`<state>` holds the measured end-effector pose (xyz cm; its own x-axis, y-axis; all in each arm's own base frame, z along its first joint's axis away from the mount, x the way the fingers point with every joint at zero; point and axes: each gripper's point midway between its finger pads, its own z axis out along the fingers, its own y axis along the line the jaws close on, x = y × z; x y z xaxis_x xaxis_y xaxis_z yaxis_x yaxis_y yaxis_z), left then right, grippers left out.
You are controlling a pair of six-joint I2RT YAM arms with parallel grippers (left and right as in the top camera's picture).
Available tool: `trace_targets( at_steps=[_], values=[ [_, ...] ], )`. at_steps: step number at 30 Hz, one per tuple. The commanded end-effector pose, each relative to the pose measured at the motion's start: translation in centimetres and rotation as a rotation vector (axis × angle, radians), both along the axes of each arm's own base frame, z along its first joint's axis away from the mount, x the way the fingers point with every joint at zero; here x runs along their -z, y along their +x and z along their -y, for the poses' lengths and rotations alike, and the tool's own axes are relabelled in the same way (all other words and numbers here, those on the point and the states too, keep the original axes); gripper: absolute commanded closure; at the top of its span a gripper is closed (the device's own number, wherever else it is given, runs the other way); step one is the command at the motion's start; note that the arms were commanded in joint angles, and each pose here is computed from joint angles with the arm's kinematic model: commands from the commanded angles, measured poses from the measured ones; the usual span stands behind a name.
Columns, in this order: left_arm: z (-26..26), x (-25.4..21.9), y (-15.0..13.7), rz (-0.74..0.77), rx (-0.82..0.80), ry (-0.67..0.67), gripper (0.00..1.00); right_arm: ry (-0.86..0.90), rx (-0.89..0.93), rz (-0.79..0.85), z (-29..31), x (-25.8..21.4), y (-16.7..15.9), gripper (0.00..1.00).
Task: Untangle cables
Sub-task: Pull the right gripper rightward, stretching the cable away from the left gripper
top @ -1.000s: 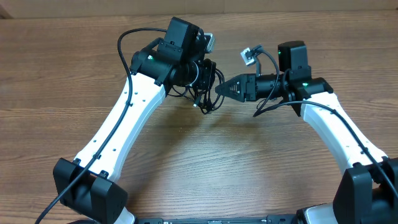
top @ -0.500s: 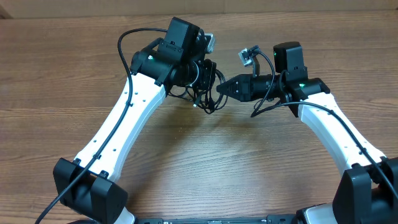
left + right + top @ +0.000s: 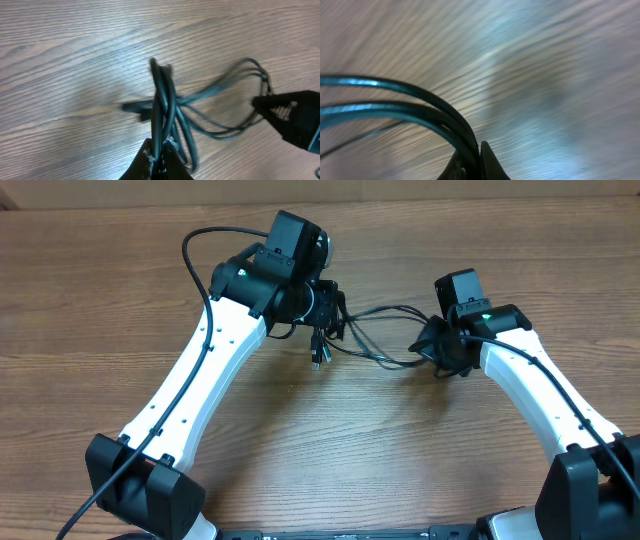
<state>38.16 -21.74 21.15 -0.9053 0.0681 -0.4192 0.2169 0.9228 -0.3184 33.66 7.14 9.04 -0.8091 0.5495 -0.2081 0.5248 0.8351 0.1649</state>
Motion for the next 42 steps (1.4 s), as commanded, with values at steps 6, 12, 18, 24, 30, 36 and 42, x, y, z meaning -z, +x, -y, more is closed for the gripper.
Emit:
trace_targets(
  at_steps=[6, 12, 18, 24, 30, 36, 42],
  values=[
    [-6.1, -3.8, 2.7, 0.123, -0.211, 0.027, 0.96, -0.299, 0.204, 0.033, 8.1, -1.9, -0.3, 0.96],
    [-9.5, -6.6, 2.7, 0.182, -0.289, 0.002, 0.96, -0.23, 0.285, 0.038, 9.1, -1.7, 0.0, 0.96],
    [-11.1, -7.2, 2.7, 0.185, -0.333, -0.012, 0.96, -0.215, 0.269, 0.034, 8.8, -1.6, 0.1, 0.95],
    [-9.3, -7.1, 2.1, 0.162, -0.266, -0.056, 0.96, -0.023, 0.054, 0.049, 4.6, -1.4, 1.3, 0.57],
    [-7.1, -6.9, 1.1, 0.136, -0.179, -0.088, 0.96, 0.202, -0.249, 0.122, -0.7, -2.5, 2.2, 0.25],
    [-4.8, -4.2, 0.3, 0.073, -0.085, -0.028, 0.96, 0.448, -0.531, 0.253, -5.9, -5.4, 2.5, 0.19],
    [-2.7, 0.7, 0.8, -0.034, -0.041, 0.03, 0.96, 0.326, -0.472, 0.234, -3.9, -4.3, 3.0, 0.18]
  ],
)
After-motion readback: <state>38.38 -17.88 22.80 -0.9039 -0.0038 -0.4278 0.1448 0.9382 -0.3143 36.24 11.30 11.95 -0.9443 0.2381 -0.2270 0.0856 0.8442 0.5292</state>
